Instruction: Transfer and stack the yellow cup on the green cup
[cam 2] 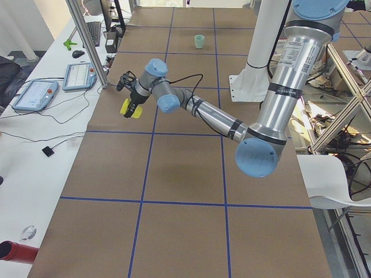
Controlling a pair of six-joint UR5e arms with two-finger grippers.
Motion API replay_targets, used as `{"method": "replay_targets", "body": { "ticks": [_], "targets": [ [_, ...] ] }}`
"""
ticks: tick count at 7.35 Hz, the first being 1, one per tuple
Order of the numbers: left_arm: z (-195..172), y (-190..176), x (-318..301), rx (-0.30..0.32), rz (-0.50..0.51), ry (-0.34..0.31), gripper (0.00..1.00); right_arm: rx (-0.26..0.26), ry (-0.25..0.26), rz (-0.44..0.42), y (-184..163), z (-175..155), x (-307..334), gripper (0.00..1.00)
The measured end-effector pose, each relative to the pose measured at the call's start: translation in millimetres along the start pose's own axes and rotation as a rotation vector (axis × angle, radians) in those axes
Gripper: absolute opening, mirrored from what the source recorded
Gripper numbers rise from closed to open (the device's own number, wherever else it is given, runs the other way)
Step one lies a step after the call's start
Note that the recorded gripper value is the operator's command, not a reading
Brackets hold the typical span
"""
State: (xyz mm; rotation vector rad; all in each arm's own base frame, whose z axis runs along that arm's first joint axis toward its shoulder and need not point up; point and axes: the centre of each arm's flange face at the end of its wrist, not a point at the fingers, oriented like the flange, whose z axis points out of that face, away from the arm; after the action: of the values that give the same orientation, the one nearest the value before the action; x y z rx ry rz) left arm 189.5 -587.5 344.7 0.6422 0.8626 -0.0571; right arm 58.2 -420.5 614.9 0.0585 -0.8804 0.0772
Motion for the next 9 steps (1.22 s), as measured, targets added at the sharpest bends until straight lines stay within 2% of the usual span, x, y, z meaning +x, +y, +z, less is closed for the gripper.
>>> {"method": "replay_targets", "body": {
  "ticks": [2,4,5,7,9],
  "targets": [
    [-4.3,6.9,53.7,0.007,0.095,0.206,0.00,-0.007,-0.028,-0.059,-29.1,3.5,-37.6,1.00],
    [11.3,49.3,119.4,-0.011,0.195,0.378,0.00,-0.042,-0.066,-0.118,-88.4,26.7,-140.4,1.00],
    [18.9,70.4,148.4,-0.029,0.227,0.438,0.00,-0.085,-0.096,-0.139,-105.8,50.6,-216.3,1.00],
    [28.9,100.8,211.2,-0.029,0.262,0.511,0.00,-0.175,-0.153,-0.190,-113.0,99.4,-382.2,1.00],
    [36.5,129.8,250.9,-0.002,0.278,0.544,0.00,-0.216,-0.207,-0.209,-98.4,108.4,-493.5,0.99]
  ]
}}
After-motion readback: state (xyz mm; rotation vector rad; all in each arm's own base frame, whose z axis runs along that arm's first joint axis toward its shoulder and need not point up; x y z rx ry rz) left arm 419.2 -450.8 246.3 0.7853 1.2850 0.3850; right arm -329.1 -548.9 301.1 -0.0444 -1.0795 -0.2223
